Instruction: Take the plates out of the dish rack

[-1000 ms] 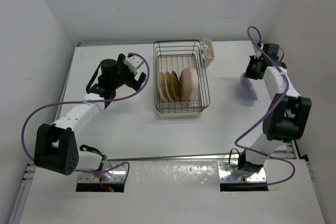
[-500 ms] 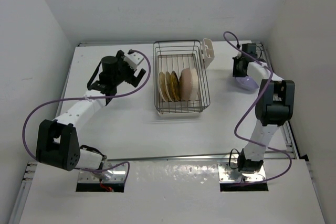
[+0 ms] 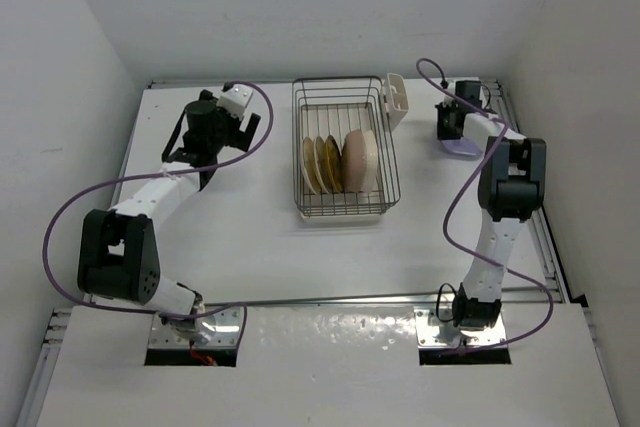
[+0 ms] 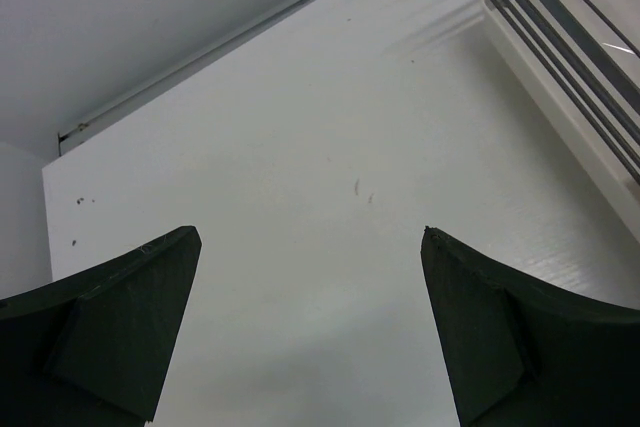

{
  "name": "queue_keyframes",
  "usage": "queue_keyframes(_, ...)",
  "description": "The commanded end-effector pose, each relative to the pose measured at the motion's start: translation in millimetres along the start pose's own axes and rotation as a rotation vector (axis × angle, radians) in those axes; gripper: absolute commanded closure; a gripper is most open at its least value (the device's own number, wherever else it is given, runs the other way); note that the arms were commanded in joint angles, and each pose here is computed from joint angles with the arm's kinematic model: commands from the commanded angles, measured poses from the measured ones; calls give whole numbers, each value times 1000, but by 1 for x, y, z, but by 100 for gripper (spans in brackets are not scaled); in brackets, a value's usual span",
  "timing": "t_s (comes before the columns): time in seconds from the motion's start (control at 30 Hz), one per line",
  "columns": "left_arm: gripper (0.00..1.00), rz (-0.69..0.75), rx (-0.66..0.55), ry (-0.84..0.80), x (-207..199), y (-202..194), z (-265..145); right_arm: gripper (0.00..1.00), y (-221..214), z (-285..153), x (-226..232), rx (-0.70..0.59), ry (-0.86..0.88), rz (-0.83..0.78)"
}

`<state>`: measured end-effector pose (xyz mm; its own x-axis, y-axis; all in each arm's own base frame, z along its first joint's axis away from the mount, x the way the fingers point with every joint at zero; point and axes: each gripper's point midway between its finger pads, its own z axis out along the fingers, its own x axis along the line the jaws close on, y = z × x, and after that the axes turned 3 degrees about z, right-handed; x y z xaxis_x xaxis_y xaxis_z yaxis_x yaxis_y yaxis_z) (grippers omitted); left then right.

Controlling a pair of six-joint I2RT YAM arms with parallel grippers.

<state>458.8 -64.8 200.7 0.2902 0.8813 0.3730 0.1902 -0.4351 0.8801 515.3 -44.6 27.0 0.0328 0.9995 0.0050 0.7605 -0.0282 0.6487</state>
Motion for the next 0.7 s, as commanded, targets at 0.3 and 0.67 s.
queue_keyframes(0.3,0,-1,-77,51,19,33,-1,100,69,31,10,-142,63,-50)
queue_keyframes(0.67,0,15,-81,43,18,34,-2,100,72,37,13,-151,75,-24)
